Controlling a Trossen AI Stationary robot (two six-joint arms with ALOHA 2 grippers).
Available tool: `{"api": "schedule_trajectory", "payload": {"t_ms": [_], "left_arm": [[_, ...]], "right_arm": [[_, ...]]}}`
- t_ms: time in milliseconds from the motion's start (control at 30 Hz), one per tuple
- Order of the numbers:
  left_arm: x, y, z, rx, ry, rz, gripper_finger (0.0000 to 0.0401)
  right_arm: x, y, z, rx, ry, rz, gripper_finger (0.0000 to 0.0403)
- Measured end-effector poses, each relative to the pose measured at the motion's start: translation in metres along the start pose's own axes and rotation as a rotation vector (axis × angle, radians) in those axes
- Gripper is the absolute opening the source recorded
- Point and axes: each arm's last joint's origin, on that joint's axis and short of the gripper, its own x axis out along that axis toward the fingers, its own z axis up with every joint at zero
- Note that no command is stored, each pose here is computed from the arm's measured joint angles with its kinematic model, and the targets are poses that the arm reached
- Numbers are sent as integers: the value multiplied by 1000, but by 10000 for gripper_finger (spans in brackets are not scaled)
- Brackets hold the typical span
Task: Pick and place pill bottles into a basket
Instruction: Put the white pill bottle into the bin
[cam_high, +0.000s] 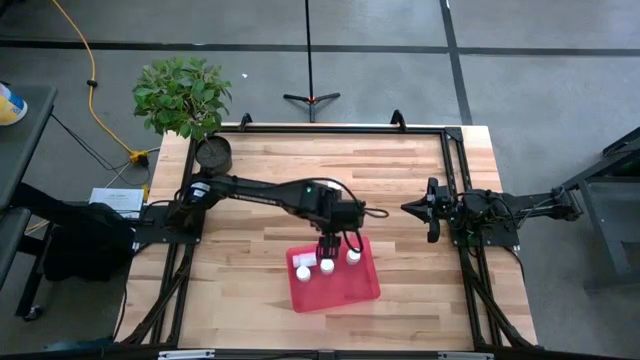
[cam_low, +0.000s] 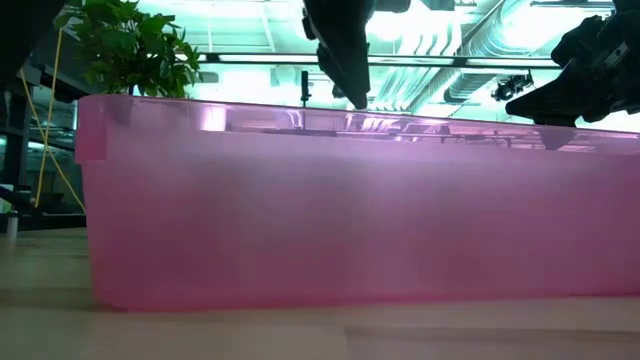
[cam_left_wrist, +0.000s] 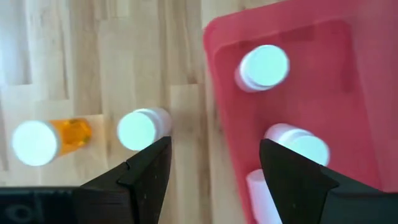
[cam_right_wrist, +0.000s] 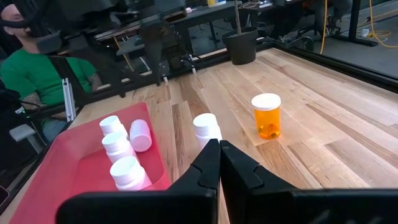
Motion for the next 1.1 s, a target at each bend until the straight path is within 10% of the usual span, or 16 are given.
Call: {"api": "schedule_trajectory", "payload": {"t_ms": [833,1100], "left_arm": [[35,66,7,-31,-27,-42,277],[46,73,3,-5,27,-61,347]], "right_arm": [[0,0,0,-1,2,-5,0],[2,0,-1,-4,18,-11,0]]}}
